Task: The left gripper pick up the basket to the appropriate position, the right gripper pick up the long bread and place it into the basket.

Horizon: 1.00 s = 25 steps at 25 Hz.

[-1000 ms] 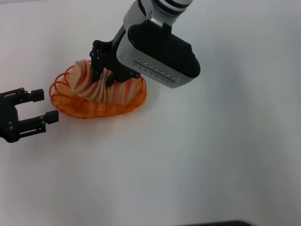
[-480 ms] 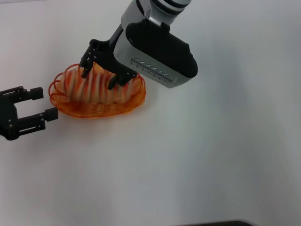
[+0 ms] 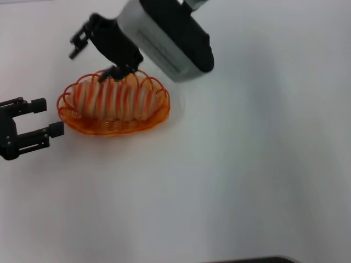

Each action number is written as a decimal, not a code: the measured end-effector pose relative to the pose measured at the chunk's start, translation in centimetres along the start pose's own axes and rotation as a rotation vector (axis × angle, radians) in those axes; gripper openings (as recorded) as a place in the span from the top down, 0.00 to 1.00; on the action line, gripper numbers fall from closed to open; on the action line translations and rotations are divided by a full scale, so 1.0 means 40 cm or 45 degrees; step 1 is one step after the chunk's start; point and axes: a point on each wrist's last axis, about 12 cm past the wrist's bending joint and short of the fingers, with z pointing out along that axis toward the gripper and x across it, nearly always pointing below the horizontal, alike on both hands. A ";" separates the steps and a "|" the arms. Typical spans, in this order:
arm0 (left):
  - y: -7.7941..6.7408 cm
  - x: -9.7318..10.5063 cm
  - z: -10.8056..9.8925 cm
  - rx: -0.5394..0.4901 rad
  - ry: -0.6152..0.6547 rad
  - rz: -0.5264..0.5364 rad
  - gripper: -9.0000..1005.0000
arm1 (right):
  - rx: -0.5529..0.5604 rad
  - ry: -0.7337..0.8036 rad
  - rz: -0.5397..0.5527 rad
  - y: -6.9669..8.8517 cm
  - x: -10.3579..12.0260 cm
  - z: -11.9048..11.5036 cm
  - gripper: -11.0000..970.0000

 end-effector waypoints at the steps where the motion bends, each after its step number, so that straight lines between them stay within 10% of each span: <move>1: -0.001 0.003 -0.002 -0.010 -0.012 -0.005 0.30 | 0.053 -0.011 0.054 -0.004 0.004 -0.012 0.34; 12: 0.001 0.002 -0.009 -0.022 -0.055 -0.020 0.30 | 0.574 -0.178 0.832 0.054 0.074 -0.178 0.35; 18: 0.005 -0.005 -0.024 -0.046 -0.094 -0.017 0.30 | 0.845 -0.386 1.352 0.212 0.112 -0.263 0.35; 25: 0.003 -0.016 -0.024 -0.028 -0.134 0.002 0.30 | 0.761 -0.548 1.703 0.383 0.090 -0.305 0.35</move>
